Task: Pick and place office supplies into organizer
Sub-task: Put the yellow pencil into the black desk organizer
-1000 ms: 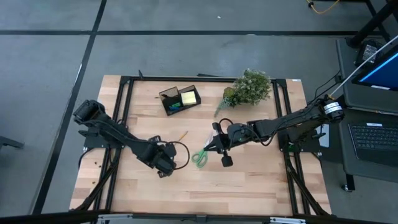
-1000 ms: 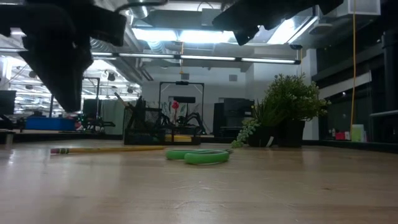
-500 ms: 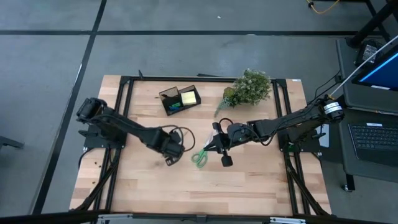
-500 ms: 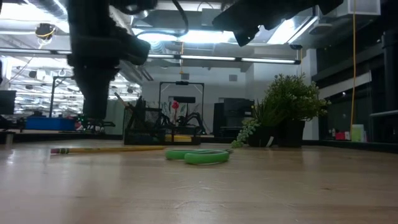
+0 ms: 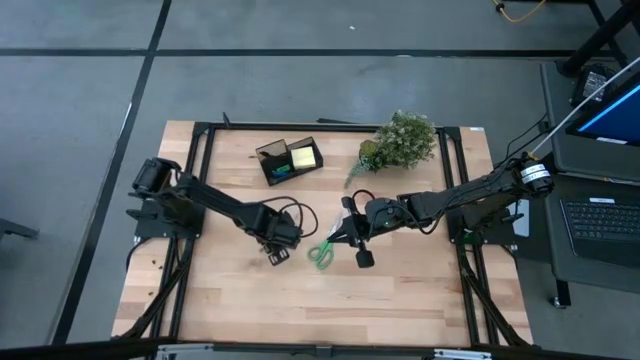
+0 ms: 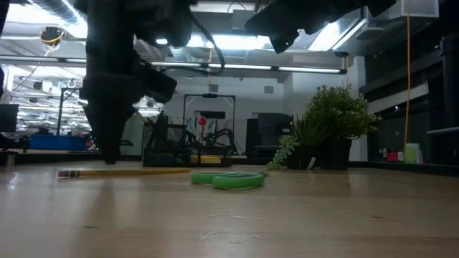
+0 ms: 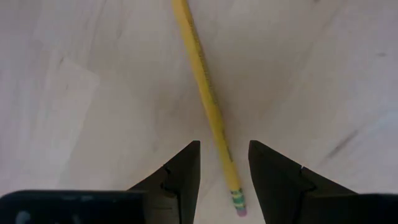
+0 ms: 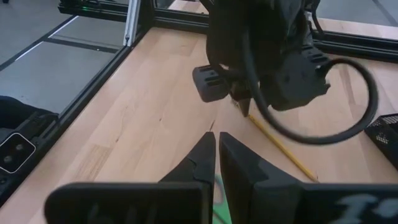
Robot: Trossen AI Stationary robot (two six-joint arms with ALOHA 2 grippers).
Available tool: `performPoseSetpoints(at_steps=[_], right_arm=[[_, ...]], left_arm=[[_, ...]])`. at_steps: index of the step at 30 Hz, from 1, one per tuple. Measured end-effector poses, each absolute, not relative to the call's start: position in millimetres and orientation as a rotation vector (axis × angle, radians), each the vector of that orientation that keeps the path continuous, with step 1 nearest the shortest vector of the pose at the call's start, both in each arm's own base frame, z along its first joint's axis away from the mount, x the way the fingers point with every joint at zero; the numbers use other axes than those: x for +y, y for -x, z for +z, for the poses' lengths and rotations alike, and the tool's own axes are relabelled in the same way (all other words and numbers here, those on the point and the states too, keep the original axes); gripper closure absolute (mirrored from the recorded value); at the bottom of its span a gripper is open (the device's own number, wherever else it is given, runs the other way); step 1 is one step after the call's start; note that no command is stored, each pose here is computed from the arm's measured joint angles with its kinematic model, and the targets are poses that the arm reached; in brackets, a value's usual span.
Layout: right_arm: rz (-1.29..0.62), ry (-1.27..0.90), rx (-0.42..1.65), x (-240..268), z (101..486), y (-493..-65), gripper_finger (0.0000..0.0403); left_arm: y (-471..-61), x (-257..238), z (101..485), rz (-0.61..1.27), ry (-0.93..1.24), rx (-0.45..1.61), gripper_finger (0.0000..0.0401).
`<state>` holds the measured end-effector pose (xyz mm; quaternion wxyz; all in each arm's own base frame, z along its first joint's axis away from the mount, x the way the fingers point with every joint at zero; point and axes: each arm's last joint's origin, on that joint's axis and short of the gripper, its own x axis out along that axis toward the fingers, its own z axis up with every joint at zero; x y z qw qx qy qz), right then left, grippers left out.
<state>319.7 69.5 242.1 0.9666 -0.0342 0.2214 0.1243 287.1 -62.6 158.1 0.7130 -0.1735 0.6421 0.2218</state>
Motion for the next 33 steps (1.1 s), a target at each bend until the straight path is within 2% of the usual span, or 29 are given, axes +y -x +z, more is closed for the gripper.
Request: performPoseSetpoints(at_steps=[14, 33], right_arm=[[0.251, 0.069, 0.447, 70, 242, -320, 0.0377], [0.251, 0.068, 0.447, 70, 242, -320, 0.0377]], left_arm=[[-295, -53, 137, 0.467, 0.351, 1.497, 0.0271], [-298, -55, 134, 0.497, 0.430, 1.469, 0.0272]])
